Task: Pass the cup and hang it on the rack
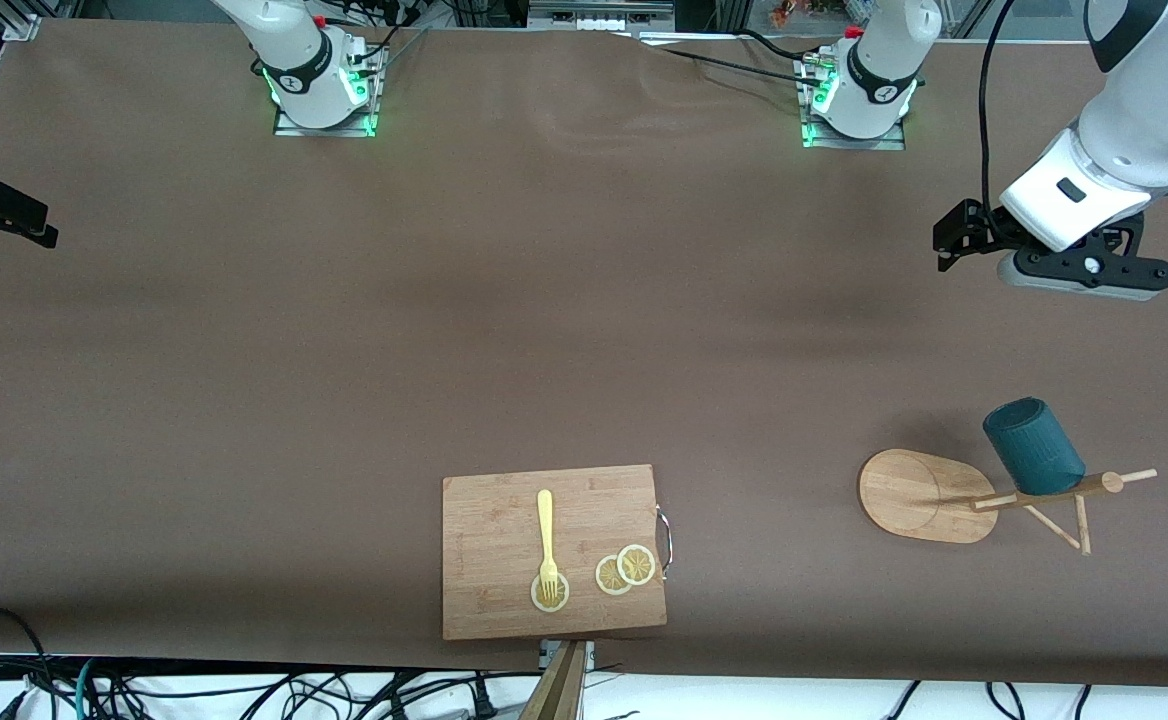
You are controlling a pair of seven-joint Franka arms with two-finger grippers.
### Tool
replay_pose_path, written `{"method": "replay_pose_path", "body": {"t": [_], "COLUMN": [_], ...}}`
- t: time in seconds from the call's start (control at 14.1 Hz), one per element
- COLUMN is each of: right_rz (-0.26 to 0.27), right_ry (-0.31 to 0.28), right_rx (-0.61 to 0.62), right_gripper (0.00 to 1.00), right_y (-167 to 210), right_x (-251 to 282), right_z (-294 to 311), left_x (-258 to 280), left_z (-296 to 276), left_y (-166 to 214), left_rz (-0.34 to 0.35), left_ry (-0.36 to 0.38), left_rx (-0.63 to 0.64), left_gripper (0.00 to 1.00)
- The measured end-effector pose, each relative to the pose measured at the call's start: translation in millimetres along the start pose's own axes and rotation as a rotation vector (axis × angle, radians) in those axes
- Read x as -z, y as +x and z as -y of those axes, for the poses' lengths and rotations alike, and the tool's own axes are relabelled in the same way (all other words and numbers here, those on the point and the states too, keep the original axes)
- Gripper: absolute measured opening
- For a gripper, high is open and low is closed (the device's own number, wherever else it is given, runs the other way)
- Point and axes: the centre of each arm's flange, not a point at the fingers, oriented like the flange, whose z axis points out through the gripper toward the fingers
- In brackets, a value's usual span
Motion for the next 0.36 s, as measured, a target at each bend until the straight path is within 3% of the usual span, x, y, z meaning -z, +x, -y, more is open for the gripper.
{"method": "replay_pose_path", "body": {"t": [0.36], "right_rz": [0.0], "right_ry": [0.0], "right_rx": [0.0], "right_gripper": [1.0], "right_y": [0.0], "right_x": [0.0], "right_z": [0.0], "left_x": [-10.3], "left_z": [17.5], "left_y": [-0.3], "left_rz": [0.008], "left_ry": [-0.005], "left_rx": [0.03], "left_gripper": [1.0]}}
